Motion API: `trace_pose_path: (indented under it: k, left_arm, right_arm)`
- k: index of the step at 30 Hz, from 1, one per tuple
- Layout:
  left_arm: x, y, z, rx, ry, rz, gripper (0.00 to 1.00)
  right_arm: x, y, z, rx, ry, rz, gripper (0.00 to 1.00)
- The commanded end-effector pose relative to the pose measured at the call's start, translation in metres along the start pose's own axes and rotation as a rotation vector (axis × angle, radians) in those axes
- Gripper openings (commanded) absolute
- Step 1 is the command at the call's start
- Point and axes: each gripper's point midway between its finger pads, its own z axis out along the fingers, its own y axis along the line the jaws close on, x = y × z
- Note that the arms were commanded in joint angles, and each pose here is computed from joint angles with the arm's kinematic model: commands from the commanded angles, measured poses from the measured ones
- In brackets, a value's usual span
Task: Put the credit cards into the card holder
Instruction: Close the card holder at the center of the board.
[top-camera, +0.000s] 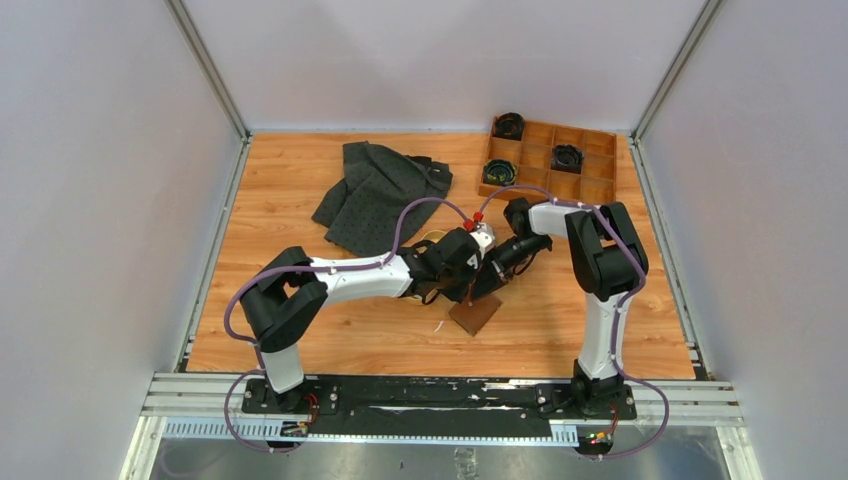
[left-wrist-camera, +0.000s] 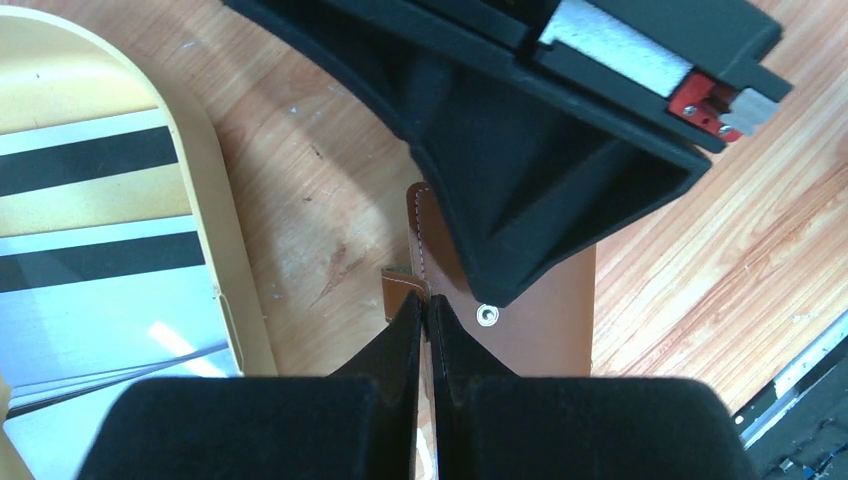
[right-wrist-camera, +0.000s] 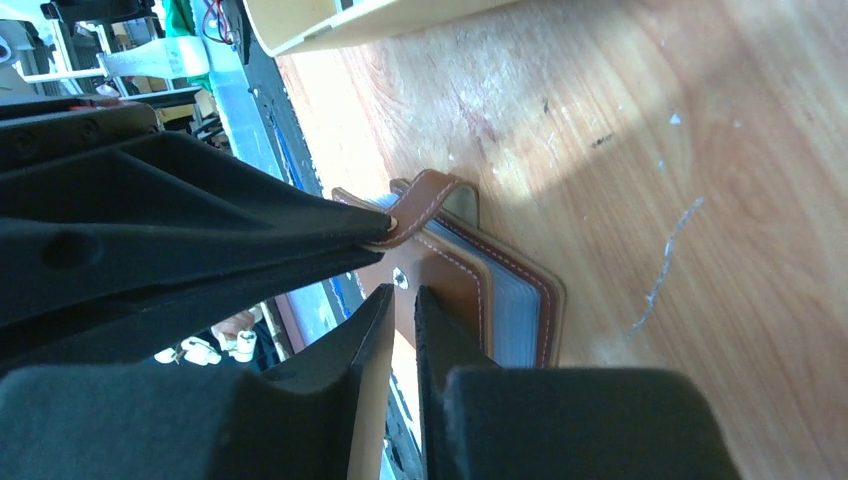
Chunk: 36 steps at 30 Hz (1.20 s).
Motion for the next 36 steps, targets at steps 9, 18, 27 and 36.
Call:
trace_pose_path:
  k: [9, 18, 27, 36]
  left_arm:
    - [-0.010, -0.023, -0.009, 0.115, -0.054, 0.035, 0.00]
    - [-0.013, -0.043, -0.007, 0.223, -0.078, 0.031, 0.00]
    - [-0.002, -0.018, 0.005, 0.105, -0.042, -0.028, 0.00]
    - [-0.008, -0.027, 0.001, 0.181, -0.049, -0.022, 0.00]
  right_arm:
    - [0.000, -0.044, 0.002, 0.211, 0.017, -0.008, 0.19]
    - [0.010, -0.063, -0.006, 0.325, 0.032, 0.036, 0.18]
    - [-0.011, -0.022, -0.026, 0.245, -0.017, -0.195, 0.20]
    - [-0.018, 0.013, -0.069, 0.272, -0.142, -0.496, 0.26]
